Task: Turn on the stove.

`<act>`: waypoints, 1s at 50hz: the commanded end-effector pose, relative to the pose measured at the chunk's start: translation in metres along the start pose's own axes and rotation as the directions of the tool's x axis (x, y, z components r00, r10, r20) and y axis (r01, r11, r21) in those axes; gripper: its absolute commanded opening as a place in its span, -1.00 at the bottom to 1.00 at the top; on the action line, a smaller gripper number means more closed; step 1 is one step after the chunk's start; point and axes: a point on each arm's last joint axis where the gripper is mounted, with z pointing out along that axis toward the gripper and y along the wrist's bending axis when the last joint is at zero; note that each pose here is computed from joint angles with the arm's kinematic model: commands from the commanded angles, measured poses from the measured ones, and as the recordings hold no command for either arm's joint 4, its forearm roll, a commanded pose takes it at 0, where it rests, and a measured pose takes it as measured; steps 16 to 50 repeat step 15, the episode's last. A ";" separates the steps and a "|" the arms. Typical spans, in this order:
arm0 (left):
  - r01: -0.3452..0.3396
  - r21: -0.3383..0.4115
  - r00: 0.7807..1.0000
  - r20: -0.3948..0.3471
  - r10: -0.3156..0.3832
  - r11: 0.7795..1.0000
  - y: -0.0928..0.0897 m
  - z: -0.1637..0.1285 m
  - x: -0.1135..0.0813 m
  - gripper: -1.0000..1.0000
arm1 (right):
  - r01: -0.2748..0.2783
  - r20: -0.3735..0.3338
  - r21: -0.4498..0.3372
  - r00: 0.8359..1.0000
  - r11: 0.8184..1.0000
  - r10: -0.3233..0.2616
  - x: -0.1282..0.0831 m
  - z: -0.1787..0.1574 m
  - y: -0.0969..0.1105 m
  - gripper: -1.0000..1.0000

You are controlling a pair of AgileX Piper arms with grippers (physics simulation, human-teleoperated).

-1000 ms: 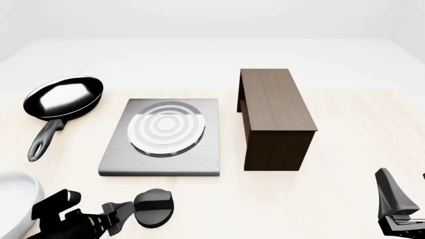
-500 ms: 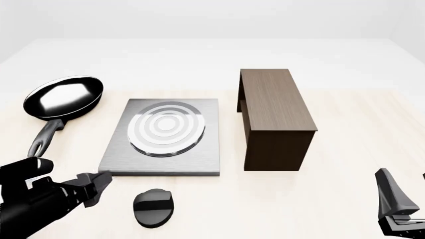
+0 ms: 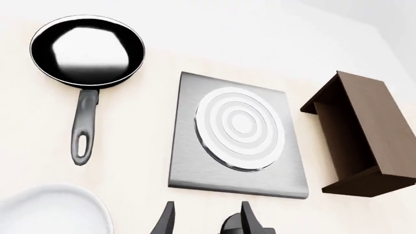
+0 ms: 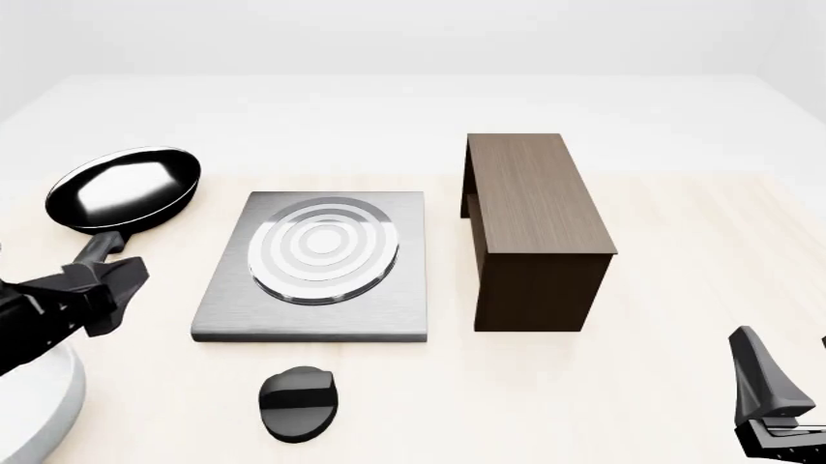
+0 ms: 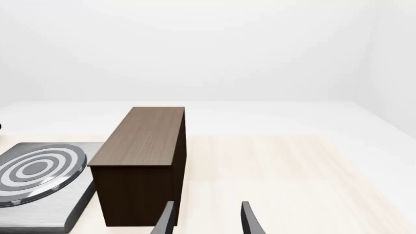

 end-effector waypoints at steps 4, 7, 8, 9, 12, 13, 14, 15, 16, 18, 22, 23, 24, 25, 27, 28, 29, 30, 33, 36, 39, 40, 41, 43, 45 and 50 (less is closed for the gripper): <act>-0.042 -0.094 0.995 0.086 0.050 0.995 0.007 -0.023 -0.025 1.00 | 0.000 0.000 0.000 1.000 1.000 0.000 0.000 0.000 0.000 1.00; -0.032 -0.116 0.993 0.113 0.045 0.993 0.008 -0.033 -0.030 1.00 | 0.000 0.000 0.000 1.000 1.000 0.000 0.000 0.000 0.000 1.00; -0.033 -0.119 0.991 0.124 0.047 0.992 0.007 -0.037 -0.032 1.00 | 0.000 0.000 0.000 1.000 1.000 0.000 0.000 0.000 0.000 1.00; -0.038 -0.132 0.989 0.135 0.056 0.991 0.007 -0.041 -0.035 1.00 | 0.000 0.000 0.000 1.000 1.000 0.000 0.000 0.000 0.000 1.00; -0.027 -0.157 0.980 0.192 0.057 0.987 0.006 -0.059 -0.046 1.00 | 0.000 0.000 0.000 1.000 1.000 0.000 0.000 0.000 0.000 1.00; -0.019 -0.159 0.978 0.203 0.052 0.987 0.005 -0.063 -0.048 1.00 | 0.000 0.000 0.000 1.000 1.000 0.000 0.000 0.000 0.000 1.00; -0.018 -0.166 0.975 0.214 0.054 0.986 0.004 -0.067 -0.051 1.00 | 0.000 0.000 0.000 1.000 1.000 0.000 0.000 0.000 0.000 1.00; -0.021 -0.173 0.974 0.220 0.059 0.985 0.004 -0.070 -0.052 1.00 | 0.000 0.000 0.000 1.000 1.000 0.000 0.000 0.000 0.000 1.00; -0.021 -0.173 0.974 0.220 0.059 0.985 0.004 -0.070 -0.052 1.00 | 0.000 0.000 0.000 1.000 1.000 0.000 0.000 0.000 0.000 1.00; -0.021 -0.173 0.974 0.220 0.059 0.985 0.004 -0.070 -0.052 1.00 | 0.000 0.000 0.000 1.000 1.000 0.000 0.000 0.000 0.000 1.00; -0.021 -0.173 0.974 0.220 0.059 0.985 0.004 -0.070 -0.052 1.00 | 0.000 0.000 0.000 1.000 1.000 0.000 0.000 0.000 0.000 1.00; -0.021 -0.173 0.974 0.220 0.059 0.985 0.004 -0.070 -0.052 1.00 | 0.000 0.000 0.000 1.000 1.000 0.000 0.000 0.000 0.000 1.00; -0.021 -0.173 0.974 0.220 0.059 0.985 0.004 -0.070 -0.052 1.00 | 0.000 0.000 0.000 1.000 1.000 0.000 0.000 0.000 0.000 1.00; -0.021 -0.173 0.974 0.220 0.059 0.985 0.004 -0.070 -0.052 1.00 | 0.000 0.000 0.000 1.000 1.000 0.000 0.000 0.000 0.000 1.00; -0.021 -0.173 0.974 0.220 0.059 0.985 0.004 -0.070 -0.052 1.00 | 0.000 0.000 0.000 1.000 1.000 0.000 0.000 0.000 0.000 1.00; -0.021 -0.173 0.974 0.220 0.059 0.985 0.004 -0.070 -0.052 1.00 | 0.000 0.000 0.000 1.000 1.000 0.000 0.000 0.000 0.000 1.00; -0.021 -0.173 0.974 0.220 0.059 0.985 0.004 -0.070 -0.052 1.00 | 0.000 0.000 0.000 1.000 1.000 0.000 0.000 0.000 0.000 1.00; -0.021 -0.173 0.974 0.220 0.059 0.985 0.004 -0.070 -0.052 1.00 | 0.000 0.000 0.000 1.000 1.000 0.000 0.000 0.000 0.000 1.00; -0.021 -0.173 0.974 0.220 0.059 0.985 0.004 -0.070 -0.052 1.00 | 0.000 0.000 0.000 1.000 1.000 0.000 0.000 0.000 0.000 1.00; -0.021 -0.173 0.974 0.220 0.059 0.985 0.004 -0.070 -0.052 1.00 | 0.000 0.000 0.000 1.000 1.000 0.000 0.000 0.000 0.000 1.00; -0.021 -0.173 0.974 0.220 0.059 0.985 0.004 -0.070 -0.052 1.00 | 0.000 0.000 0.000 1.000 1.000 0.000 0.000 0.000 0.000 1.00; -0.021 -0.173 0.974 0.220 0.059 0.985 0.004 -0.070 -0.052 1.00 | 0.000 0.000 0.000 1.000 1.000 0.000 0.000 0.000 0.000 1.00; -0.021 -0.173 0.974 0.220 0.059 0.985 0.004 -0.070 -0.052 1.00 | 0.000 0.000 0.000 1.000 1.000 0.000 0.000 0.000 0.000 1.00; -0.021 -0.173 0.974 0.220 0.059 0.985 0.004 -0.070 -0.052 1.00 | 0.000 0.000 0.000 1.000 1.000 0.000 0.000 0.000 0.000 1.00; -0.021 -0.173 0.974 0.220 0.059 0.985 0.004 -0.070 -0.052 1.00 | 0.000 0.000 0.000 1.000 1.000 0.000 0.000 0.000 0.000 1.00; -0.021 -0.173 0.974 0.220 0.059 0.985 0.004 -0.070 -0.052 1.00 | 0.000 0.000 0.000 1.000 1.000 0.000 0.000 0.000 0.000 1.00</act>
